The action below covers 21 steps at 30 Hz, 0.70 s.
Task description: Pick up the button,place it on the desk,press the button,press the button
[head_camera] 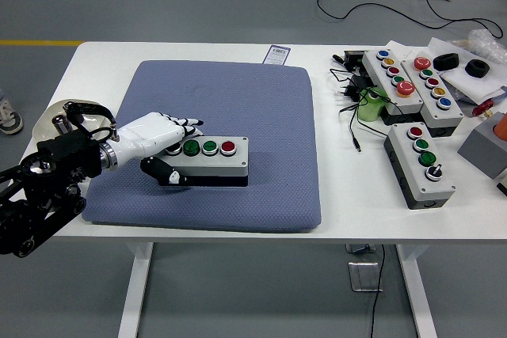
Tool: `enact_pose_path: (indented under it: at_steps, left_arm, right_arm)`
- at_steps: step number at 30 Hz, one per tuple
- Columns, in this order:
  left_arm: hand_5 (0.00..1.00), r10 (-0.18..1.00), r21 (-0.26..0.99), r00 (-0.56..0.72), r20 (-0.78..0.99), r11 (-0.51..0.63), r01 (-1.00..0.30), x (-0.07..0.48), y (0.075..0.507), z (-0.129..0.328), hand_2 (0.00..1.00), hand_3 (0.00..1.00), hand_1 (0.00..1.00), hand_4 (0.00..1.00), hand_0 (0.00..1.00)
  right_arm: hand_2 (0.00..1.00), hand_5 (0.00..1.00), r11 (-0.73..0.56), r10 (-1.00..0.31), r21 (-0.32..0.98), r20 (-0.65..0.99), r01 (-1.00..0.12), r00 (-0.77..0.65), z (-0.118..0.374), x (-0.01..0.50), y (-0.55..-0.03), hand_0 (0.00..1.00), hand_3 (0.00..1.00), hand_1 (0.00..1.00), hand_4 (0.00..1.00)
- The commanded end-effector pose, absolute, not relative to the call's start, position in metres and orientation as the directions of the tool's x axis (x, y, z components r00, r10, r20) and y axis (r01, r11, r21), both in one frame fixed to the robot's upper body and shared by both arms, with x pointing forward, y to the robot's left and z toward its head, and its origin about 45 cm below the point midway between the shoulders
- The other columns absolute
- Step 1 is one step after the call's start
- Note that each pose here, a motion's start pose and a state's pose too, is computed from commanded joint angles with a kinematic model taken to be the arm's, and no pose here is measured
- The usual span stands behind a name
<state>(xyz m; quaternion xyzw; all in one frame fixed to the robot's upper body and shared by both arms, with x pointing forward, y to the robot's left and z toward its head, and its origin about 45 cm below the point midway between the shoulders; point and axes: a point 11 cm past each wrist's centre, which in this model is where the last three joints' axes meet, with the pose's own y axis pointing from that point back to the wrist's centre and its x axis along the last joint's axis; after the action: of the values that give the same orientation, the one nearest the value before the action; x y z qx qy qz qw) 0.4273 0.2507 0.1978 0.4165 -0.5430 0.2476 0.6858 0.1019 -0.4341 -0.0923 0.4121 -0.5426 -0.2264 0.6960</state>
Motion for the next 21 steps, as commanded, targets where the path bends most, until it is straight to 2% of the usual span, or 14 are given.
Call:
enact_pose_path:
  at_steps: [3,4,5,9,10,15,16,19,21]
  left_arm:
    - [0.663,-0.052,0.288,0.308,0.95,0.525,-0.801,0.427,0.252,0.203,0.998,0.975,0.989,0.998,0.976]
    - [0.704,-0.023,0.277,0.312,0.95,0.526,-0.804,0.426,0.253,0.206,0.998,0.992,0.998,0.998,0.998]
    - [0.704,0.007,0.264,0.315,0.949,0.528,-0.807,0.425,0.253,0.21,0.998,0.992,0.998,0.998,0.998]
    - [0.704,0.186,0.174,0.32,0.929,0.543,-0.822,0.42,0.249,0.236,0.998,0.992,0.998,0.998,0.998]
    - [0.998,0.248,0.149,0.331,0.91,0.55,-0.822,0.418,0.246,0.246,0.998,0.944,0.994,0.936,0.998]
    - [0.998,0.499,0.012,0.307,0.811,0.51,-0.86,0.409,0.236,0.291,0.998,0.944,0.994,0.936,0.998]
    - [0.998,0.542,-0.018,0.297,0.786,0.5,-0.866,0.407,0.232,0.3,0.643,0.8,0.645,0.765,0.484]
    - [0.998,0.637,-0.055,0.288,0.715,0.461,-0.885,0.398,0.226,0.315,0.643,0.8,0.645,0.765,0.484]
    - [0.998,0.639,-0.038,0.278,0.717,0.433,-0.9,0.392,0.224,0.318,0.643,0.8,0.645,0.765,0.484]
  right_arm:
    - [0.674,0.173,0.558,-0.763,0.82,0.569,-0.132,0.308,-0.092,0.102,-0.434,0.673,0.624,0.658,0.31]
    - [0.674,0.173,0.558,-0.763,0.82,0.569,-0.132,0.307,-0.092,0.102,-0.434,0.673,0.624,0.658,0.31]
    - [0.674,0.173,0.558,-0.763,0.819,0.569,-0.132,0.306,-0.092,0.102,-0.434,0.673,0.624,0.658,0.31]
    - [0.674,0.173,0.558,-0.764,0.819,0.57,-0.133,0.304,-0.092,0.102,-0.434,0.673,0.624,0.658,0.31]
    - [0.674,0.173,0.558,-0.764,0.819,0.57,-0.133,0.304,-0.092,0.102,-0.434,0.673,0.624,0.658,0.31]
    - [0.674,0.173,0.559,-0.764,0.819,0.571,-0.134,0.302,-0.092,0.103,-0.435,0.673,0.624,0.658,0.31]
    - [0.674,0.173,0.559,-0.764,0.818,0.571,-0.134,0.302,-0.092,0.103,-0.435,0.673,0.624,0.658,0.31]
    - [0.674,0.173,0.558,-0.765,0.819,0.571,-0.134,0.298,-0.092,0.103,-0.435,0.673,0.624,0.658,0.31]
    - [0.674,0.173,0.558,-0.766,0.819,0.571,-0.135,0.297,-0.092,0.103,-0.435,0.673,0.624,0.658,0.31]
